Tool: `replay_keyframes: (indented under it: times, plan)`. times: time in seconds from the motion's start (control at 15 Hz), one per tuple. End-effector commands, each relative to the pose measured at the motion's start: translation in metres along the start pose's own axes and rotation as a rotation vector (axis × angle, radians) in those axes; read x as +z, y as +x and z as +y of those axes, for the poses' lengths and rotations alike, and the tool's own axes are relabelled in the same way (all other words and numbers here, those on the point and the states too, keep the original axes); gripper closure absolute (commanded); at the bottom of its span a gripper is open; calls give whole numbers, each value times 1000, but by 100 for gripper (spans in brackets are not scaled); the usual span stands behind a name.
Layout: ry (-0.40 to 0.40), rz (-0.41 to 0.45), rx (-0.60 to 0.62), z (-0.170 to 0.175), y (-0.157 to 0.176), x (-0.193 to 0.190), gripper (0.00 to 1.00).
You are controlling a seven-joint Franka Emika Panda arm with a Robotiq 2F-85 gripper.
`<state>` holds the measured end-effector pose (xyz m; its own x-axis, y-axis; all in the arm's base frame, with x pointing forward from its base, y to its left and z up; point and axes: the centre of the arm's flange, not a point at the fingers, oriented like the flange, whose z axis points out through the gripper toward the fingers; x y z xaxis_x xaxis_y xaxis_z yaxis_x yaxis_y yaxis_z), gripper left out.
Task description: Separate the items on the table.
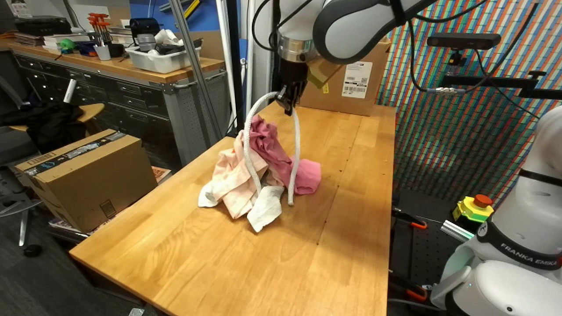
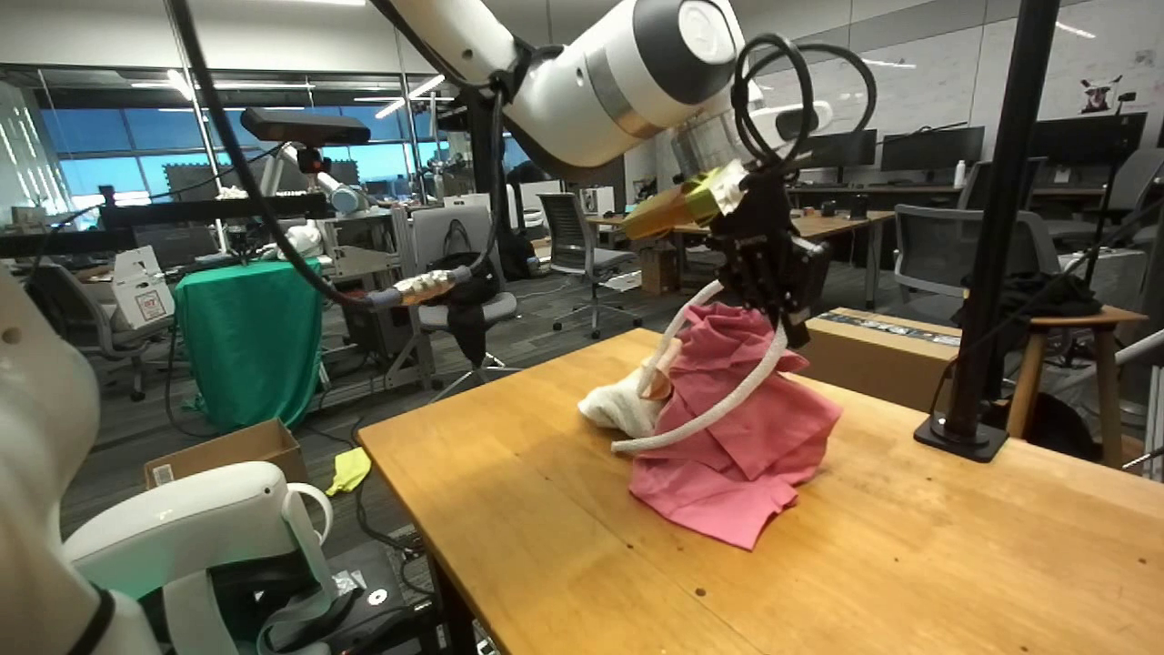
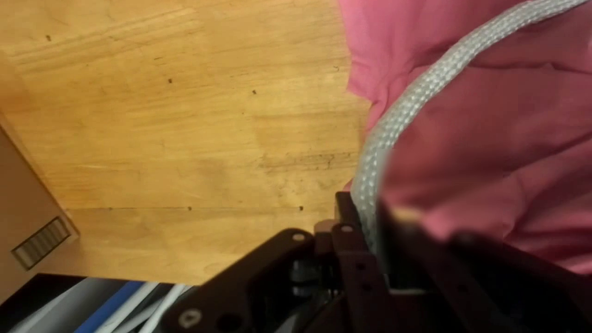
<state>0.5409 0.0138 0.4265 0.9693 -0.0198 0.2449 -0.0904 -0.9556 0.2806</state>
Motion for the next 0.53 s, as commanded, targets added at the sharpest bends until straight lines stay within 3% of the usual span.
replay_keyframes:
  times: [0.0,0.47]
  plan:
    - [-82,102,110,32,-22,-65,95]
    - [-185,252,315,78,-39,-159,95]
